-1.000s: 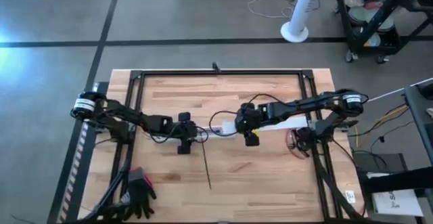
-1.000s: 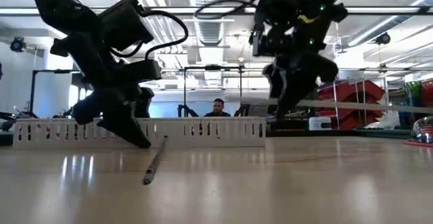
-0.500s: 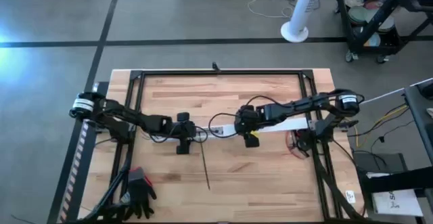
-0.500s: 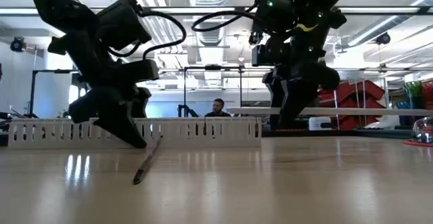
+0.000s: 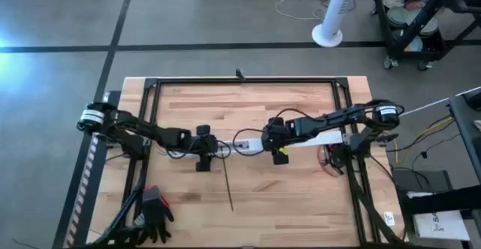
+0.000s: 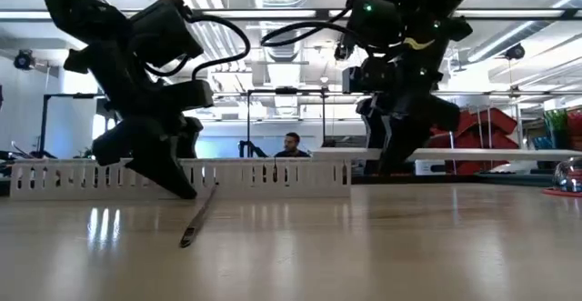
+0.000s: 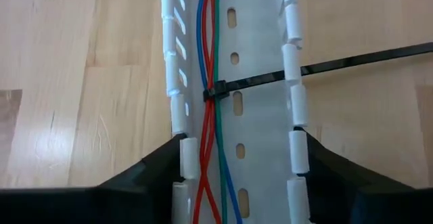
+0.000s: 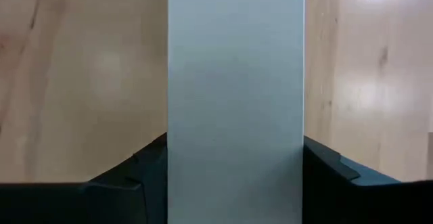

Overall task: Ziptie cables
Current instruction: Close the white cable duct

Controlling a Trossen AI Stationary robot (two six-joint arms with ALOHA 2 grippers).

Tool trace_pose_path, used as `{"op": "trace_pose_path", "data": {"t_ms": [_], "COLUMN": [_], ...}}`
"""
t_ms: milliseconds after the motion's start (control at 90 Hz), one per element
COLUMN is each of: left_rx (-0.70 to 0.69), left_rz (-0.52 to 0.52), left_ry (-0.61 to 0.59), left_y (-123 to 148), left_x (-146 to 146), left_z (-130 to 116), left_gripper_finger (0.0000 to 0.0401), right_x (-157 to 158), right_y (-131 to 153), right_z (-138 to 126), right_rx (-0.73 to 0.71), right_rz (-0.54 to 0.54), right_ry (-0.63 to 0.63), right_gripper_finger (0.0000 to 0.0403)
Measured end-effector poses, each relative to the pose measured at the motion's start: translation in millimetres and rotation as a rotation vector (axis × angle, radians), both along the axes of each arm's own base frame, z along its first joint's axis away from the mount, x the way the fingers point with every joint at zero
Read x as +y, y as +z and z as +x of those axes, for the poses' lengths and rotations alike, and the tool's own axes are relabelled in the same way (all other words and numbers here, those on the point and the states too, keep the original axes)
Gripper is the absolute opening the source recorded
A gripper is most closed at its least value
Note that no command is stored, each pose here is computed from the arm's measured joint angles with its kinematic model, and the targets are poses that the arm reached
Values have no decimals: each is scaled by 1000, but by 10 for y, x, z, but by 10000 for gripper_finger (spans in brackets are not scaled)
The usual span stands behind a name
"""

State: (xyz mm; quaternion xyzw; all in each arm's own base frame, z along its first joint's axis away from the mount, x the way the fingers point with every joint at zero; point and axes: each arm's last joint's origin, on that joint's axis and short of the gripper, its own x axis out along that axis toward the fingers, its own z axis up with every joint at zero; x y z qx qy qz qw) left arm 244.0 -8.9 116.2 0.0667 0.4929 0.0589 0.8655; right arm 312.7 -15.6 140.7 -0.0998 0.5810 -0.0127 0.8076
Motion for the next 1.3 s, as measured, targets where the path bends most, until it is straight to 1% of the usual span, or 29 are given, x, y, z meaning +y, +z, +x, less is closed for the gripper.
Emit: {"op": "trace_pose_path", "data": {"t_ms": [133,344,567,678,800,989,1178,1300], "left_rx": [2,-4,-10,-12,-15,-24,-29,-32], "left_rz": [4,21,17,16,10,6,1,-5], "left_ry": [-8,-34,-28,-27,-19,-14,-6,2], "left_y": [0,2,4,5,6,10,12,13], "left_x": [-5,-14,-16,-16,-17,-17,-17,-18], "left_z": [0,5,8,10,11,18,21,22], "left_gripper_finger": [218,209,218,216,213,220,212,214], "right_x": [-3,-17,-19,-24,-26,-22,-34,-27], "right_y": [-16,-13,-6,-7,-6,35,44,26], "right_z": [-14,-14,-18,-18,-17,23,34,63], "right_rx": [6,7,19,18,18,0,-8,-26], "right_rz": [-4,-1,-2,20,19,29,30,30], "right_ry": [-4,-6,5,7,11,23,15,17], "right_gripper_finger": [212,212,212,212,212,212,212,212]}}
